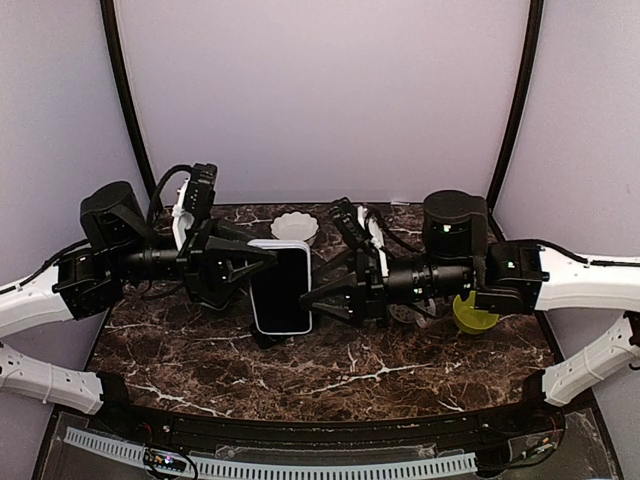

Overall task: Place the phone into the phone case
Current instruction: Press the top right corner of the phone case, then pass from the left arm to the right, then place the phone with the phone case at the center of the board.

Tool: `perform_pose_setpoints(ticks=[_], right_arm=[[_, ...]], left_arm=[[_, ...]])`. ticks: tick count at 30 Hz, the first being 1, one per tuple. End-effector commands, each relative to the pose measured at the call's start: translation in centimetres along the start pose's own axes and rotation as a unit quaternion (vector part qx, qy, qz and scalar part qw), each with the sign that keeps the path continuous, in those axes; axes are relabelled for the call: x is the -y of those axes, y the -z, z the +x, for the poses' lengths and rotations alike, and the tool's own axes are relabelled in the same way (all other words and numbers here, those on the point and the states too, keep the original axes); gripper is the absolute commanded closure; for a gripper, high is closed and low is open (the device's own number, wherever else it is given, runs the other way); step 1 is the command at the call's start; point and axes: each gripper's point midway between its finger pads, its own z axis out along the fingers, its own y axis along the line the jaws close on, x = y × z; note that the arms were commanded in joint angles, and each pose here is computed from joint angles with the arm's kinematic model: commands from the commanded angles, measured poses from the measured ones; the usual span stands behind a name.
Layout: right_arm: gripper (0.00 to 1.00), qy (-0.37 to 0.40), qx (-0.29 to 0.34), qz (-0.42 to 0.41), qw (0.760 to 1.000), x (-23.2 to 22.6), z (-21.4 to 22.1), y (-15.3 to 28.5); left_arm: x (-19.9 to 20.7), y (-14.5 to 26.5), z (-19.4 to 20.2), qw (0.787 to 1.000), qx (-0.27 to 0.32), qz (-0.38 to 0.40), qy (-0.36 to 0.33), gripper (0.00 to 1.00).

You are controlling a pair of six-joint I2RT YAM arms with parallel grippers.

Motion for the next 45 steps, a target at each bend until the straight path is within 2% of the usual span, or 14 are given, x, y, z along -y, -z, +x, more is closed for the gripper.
perform_pose_setpoints(ticks=[1,7,11,13,14,15,16,18,20,24,27,32,39,45], right_arm=[[0.62,-0.003,0.058,-0.031,0.998,-0.9,-2.3,-0.4],[0.99,-0.009,0.062,-0.025,0.998,-0.6,-2.3,-0.7],[1.0,-0.02,0.067,0.0,0.998,0.2,-2.1,-0.1],[1.0,-0.037,0.063,0.041,0.996,1.7,-1.5,0.3],[1.0,-0.051,0.057,0.061,0.995,2.5,-1.1,0.4],[1.0,-0.069,0.049,0.078,0.993,3.4,-0.5,0.6],[1.0,-0.09,0.034,0.091,0.991,4.1,0.5,0.7],[1.0,-0.129,0.012,0.113,0.985,5.4,2.4,0.9],[1.0,-0.167,-0.012,0.135,0.977,6.6,4.4,1.0],[1.0,-0.241,-0.039,0.148,0.958,7.6,7.7,1.0],[1.0,-0.297,-0.069,0.169,0.937,8.5,10.9,1.2],[1.0,-0.381,-0.101,0.184,0.9,9.4,16.0,1.5],[1.0,-0.461,-0.122,0.212,0.853,10.5,21.2,2.5],[1.0,-0.495,-0.13,0.212,0.833,10.7,23.2,2.8]], left_arm=[[0.9,0.9,-4.2,0.997,0.082,0.005,-0.013,1.0],[0.6,0.8,-3.5,0.997,0.081,0.005,0.004,1.0],[-0.1,1.1,-3.2,0.997,0.08,-0.019,0.005,1.0],[-1.3,1.3,-2.5,0.996,0.07,-0.055,0.003,0.79],[-2.0,1.4,-1.5,0.996,0.052,-0.077,0.005,0.56],[-3.6,1.7,-1.0,0.991,0.048,-0.123,0.008,0.45],[-4.7,1.9,0.6,0.988,0.02,-0.15,0.013,0.29],[-7.1,2.6,3.1,0.975,-0.026,-0.219,0.017,0.14],[-8.8,3.1,5.6,0.96,-0.087,-0.265,0.012,0.07],[-11.8,4.4,9.2,0.919,-0.197,-0.342,0.005,0.01],[-12.9,4.9,10.2,0.902,-0.23,-0.365,-0.003,0.01],[-13.1,4.9,10.6,0.904,-0.231,-0.361,-0.006,0.01],[-13.9,5.8,11.5,0.894,-0.247,-0.373,-0.004,0.01],[-14.3,6.0,11.9,0.894,-0.251,-0.37,0.005,0.01]])
